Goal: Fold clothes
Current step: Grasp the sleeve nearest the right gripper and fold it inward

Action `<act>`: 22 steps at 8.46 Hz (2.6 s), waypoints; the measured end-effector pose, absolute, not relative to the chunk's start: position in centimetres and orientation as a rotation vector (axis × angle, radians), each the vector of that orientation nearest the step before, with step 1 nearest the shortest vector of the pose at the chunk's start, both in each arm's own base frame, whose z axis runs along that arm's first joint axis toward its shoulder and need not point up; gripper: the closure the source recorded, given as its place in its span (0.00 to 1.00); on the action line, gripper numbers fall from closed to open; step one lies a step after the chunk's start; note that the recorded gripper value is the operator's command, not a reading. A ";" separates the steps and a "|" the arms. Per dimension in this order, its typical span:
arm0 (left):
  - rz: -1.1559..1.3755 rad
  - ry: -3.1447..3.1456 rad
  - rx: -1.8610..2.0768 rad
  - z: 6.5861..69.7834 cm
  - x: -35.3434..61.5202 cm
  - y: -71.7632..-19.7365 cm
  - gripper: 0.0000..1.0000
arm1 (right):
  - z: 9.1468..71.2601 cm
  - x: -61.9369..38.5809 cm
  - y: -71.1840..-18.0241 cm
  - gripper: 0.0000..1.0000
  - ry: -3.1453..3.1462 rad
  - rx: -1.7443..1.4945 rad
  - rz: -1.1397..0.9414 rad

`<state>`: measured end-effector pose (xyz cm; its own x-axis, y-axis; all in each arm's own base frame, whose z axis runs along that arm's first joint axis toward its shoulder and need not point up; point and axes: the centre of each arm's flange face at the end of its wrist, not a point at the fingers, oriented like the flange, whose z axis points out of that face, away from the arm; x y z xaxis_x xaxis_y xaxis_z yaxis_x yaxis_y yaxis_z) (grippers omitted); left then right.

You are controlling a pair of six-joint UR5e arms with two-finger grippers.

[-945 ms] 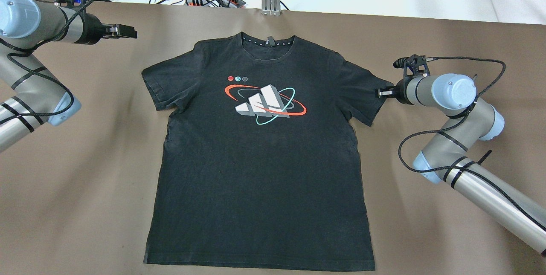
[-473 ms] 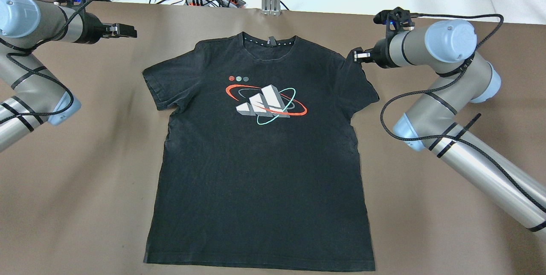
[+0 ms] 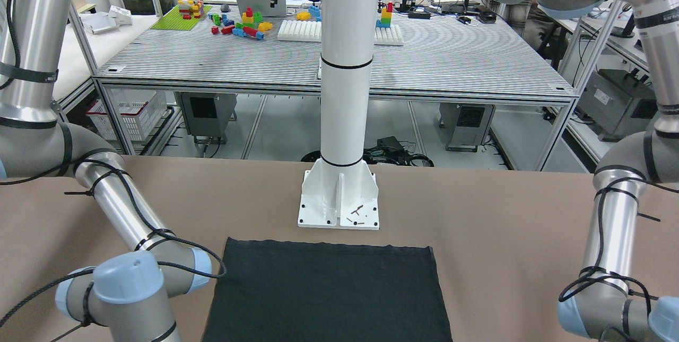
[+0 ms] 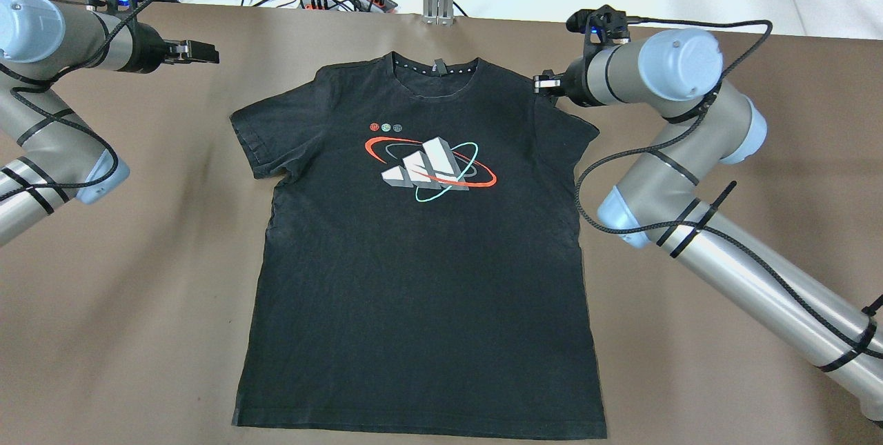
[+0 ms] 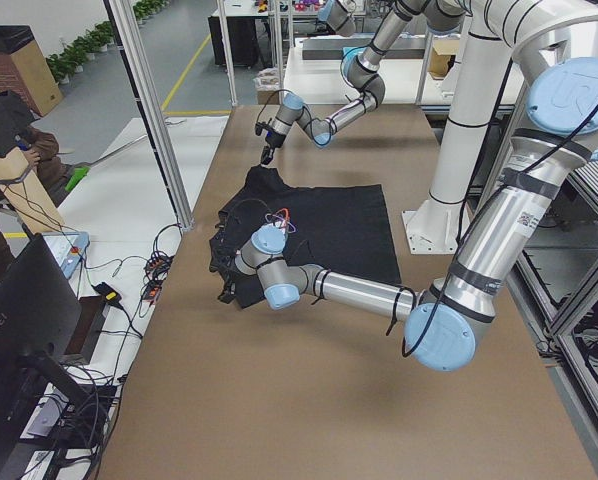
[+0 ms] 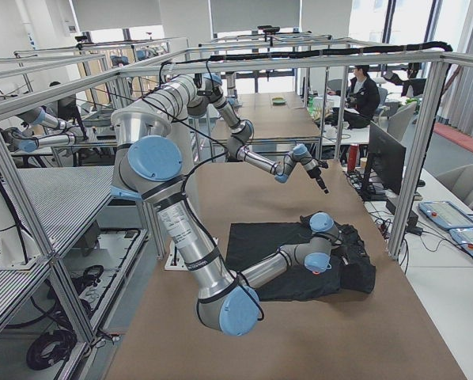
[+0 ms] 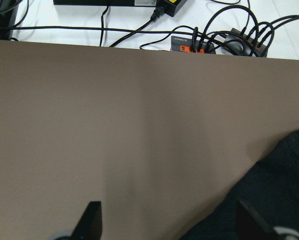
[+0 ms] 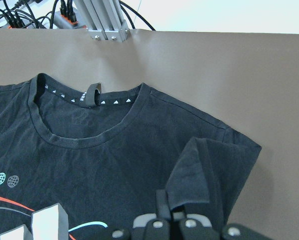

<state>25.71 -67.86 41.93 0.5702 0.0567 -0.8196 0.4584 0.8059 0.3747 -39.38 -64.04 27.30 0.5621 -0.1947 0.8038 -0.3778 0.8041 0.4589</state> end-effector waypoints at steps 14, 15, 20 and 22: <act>-0.281 0.899 0.636 42.1 28.4 -68.7 0.06 | 26.4 -49.5 -62.4 0.06 -0.836 0.771 0.160; -0.282 0.899 0.636 42.1 28.4 -68.6 0.06 | 27.1 -47.8 -63.4 0.06 -0.850 0.743 0.160; -0.280 0.902 0.639 41.7 28.5 -68.7 0.06 | 32.5 -43.8 -65.1 0.06 -0.883 0.610 0.213; -0.275 0.903 0.641 41.7 28.9 -68.6 0.06 | 35.1 -44.7 -65.0 0.10 -0.893 0.574 0.252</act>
<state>28.95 -68.59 41.66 0.6009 0.0398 -0.7984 0.4786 0.7821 0.3992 -44.75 -64.99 35.13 0.6105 -0.0272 0.7915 -0.4365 0.8223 0.3650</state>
